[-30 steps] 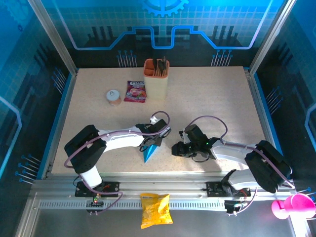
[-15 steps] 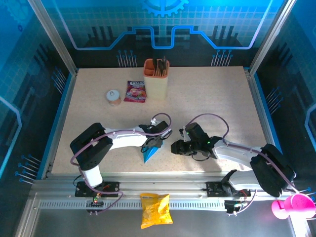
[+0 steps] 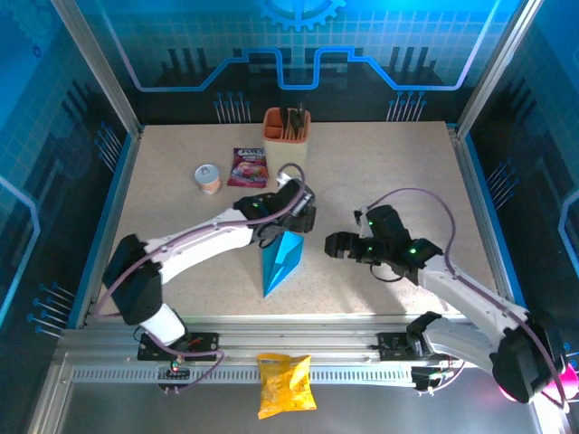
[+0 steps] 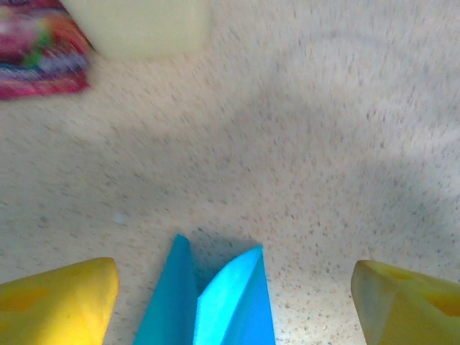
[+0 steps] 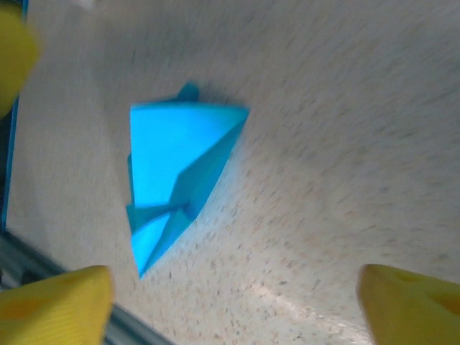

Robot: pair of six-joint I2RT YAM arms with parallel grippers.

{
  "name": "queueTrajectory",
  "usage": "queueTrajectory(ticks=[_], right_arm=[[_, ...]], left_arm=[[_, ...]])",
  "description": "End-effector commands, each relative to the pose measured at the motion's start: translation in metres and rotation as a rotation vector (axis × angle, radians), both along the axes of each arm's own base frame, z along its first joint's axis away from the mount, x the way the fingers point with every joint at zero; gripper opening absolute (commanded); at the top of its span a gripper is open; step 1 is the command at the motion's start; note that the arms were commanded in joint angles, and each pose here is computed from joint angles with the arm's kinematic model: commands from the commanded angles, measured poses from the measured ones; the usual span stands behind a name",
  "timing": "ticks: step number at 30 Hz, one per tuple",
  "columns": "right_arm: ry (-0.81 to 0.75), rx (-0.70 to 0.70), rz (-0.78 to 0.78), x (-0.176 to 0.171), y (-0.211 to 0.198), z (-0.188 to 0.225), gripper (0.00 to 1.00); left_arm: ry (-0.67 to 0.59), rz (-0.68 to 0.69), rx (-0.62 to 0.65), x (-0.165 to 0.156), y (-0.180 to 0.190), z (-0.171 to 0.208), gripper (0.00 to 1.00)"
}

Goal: Fold a paper plane with a square sheet of paper (pick it up from the middle)
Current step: Turn over the paper plane at the bottom-center of the table, then reset both arms

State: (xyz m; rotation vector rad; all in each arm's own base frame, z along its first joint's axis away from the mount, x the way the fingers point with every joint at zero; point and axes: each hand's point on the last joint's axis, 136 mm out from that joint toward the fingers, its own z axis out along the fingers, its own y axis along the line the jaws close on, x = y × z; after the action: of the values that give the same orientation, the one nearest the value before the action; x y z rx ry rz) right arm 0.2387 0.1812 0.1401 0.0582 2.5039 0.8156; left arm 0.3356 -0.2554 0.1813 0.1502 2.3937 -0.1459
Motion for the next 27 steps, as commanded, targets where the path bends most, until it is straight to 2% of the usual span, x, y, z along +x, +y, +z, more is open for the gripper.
queueTrajectory(ticks=[1,4,7,12,15,21,27], right_arm=[[-0.079,-0.177,-0.182,0.010,-0.058,0.021,0.99],[-0.202,-0.273,-0.342,0.029,-0.100,0.042,0.99],[-0.305,-0.410,-0.442,0.048,-0.134,0.052,0.99],[-0.408,-0.556,-0.535,0.079,-0.170,0.056,0.99],[-0.480,-0.618,-0.515,0.096,-0.176,0.050,0.99],[-0.507,-0.738,-0.438,0.123,-0.181,0.013,0.99],[-0.550,-0.738,-0.326,0.148,-0.173,-0.027,0.99]], left_arm=[[-0.081,0.080,0.065,0.004,0.050,0.040,0.93],[-0.155,0.200,0.070,0.010,0.101,0.055,1.00],[-0.280,0.311,0.040,0.014,0.154,0.064,1.00],[-0.532,0.453,0.033,0.007,0.241,0.073,1.00],[-0.549,0.497,0.033,0.006,0.276,0.056,1.00],[-0.485,0.555,0.086,0.017,0.300,-0.003,1.00],[-0.460,0.443,0.070,0.041,0.283,-0.050,1.00]])
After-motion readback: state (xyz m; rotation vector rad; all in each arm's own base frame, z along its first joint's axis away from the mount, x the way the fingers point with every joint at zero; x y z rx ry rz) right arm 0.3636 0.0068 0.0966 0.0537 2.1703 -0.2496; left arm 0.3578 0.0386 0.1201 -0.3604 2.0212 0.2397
